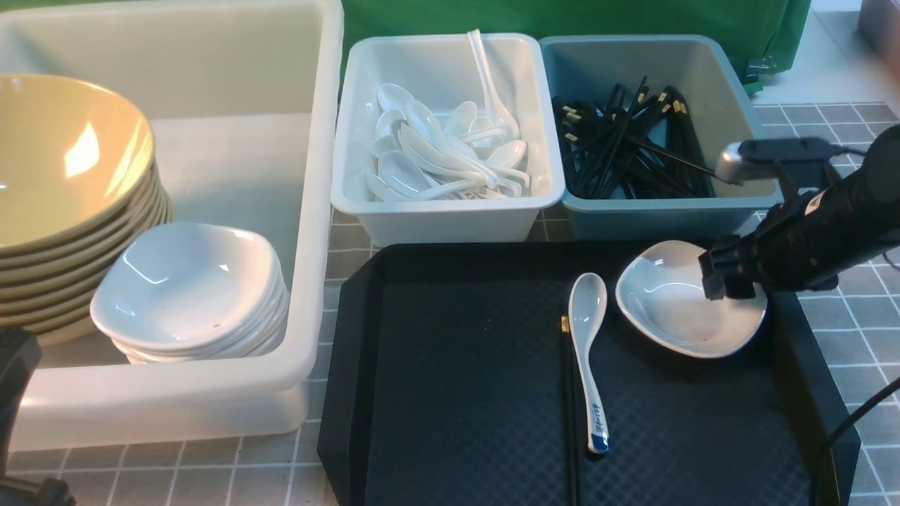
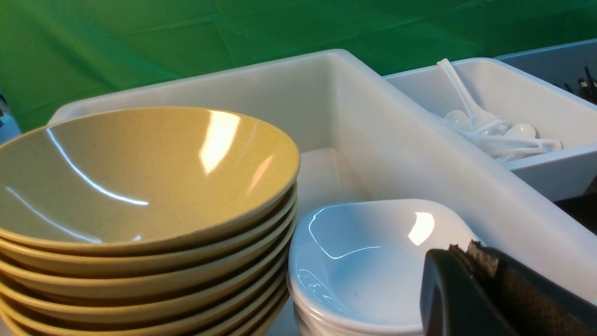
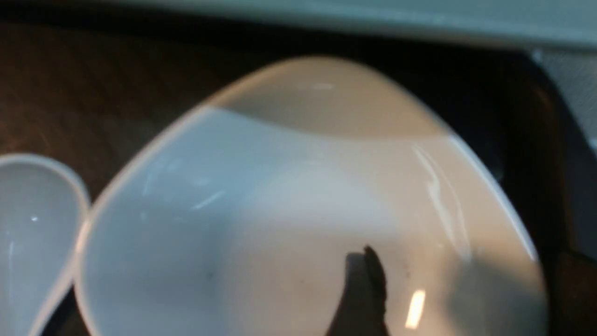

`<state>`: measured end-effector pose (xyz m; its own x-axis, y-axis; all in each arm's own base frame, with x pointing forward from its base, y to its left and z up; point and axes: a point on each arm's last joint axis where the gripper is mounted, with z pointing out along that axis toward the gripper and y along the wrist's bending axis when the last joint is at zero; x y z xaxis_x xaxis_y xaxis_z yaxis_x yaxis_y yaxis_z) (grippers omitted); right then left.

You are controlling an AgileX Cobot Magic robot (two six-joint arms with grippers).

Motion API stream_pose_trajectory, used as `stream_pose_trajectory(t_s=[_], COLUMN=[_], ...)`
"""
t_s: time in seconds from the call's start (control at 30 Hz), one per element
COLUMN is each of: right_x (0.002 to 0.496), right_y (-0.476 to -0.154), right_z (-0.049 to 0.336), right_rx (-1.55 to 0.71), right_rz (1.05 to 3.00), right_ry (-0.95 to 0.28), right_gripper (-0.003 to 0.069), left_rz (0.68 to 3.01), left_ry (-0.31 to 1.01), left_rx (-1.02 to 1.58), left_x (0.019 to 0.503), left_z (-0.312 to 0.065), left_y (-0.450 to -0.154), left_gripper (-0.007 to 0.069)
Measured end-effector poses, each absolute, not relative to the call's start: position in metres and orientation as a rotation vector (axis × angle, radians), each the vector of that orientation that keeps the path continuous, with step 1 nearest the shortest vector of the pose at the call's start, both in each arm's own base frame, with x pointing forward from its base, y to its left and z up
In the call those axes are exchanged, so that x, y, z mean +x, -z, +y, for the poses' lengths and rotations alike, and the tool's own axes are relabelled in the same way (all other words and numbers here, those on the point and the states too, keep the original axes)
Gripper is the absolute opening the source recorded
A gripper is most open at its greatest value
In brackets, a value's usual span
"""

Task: On grey table put chopsticks spoon bowls plates into blue grey white boxes.
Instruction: 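Reach for and grasp the small white dish on the black tray, then place the white bowl into the white bin on top of the stacked bowls with the right gripper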

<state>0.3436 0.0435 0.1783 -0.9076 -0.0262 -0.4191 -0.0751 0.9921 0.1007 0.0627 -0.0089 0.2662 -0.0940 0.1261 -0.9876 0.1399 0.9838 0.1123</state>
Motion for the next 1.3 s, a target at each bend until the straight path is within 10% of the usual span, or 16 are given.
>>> stream_pose_trajectory(t_s=[0.2, 0.4, 0.73, 1.07, 1.3], right_x=[0.342, 0.34, 0.315, 0.288, 0.291], right_y=[-0.171, -0.17, -0.239, -0.364, -0.36], right_z=[0.044, 0.044, 0.053, 0.173, 0.29], right_rx=[-0.089, -0.152, -0.312, -0.621, -0.794], right_rz=[2.752, 2.773, 2.621, 2.091, 1.92], right_ry=[-0.169, -0.159, -0.155, -0.448, -0.652], right_gripper=[0.0496, 0.0269, 0.0075, 0.0074, 0.0074], left_rz=[1.67, 1.67, 1.668, 1.659, 1.658], left_ry=[0.014, 0.014, 0.014, 0.013, 0.014], left_rx=[0.201, 0.201, 0.2, 0.198, 0.197], left_x=[0.063, 0.063, 0.063, 0.063, 0.063], left_z=[-0.009, -0.009, -0.009, -0.009, -0.009], left_y=[-0.266, -0.266, -0.266, -0.267, -0.267], left_gripper=[-0.0011, -0.0011, -0.0011, -0.0011, -0.0011])
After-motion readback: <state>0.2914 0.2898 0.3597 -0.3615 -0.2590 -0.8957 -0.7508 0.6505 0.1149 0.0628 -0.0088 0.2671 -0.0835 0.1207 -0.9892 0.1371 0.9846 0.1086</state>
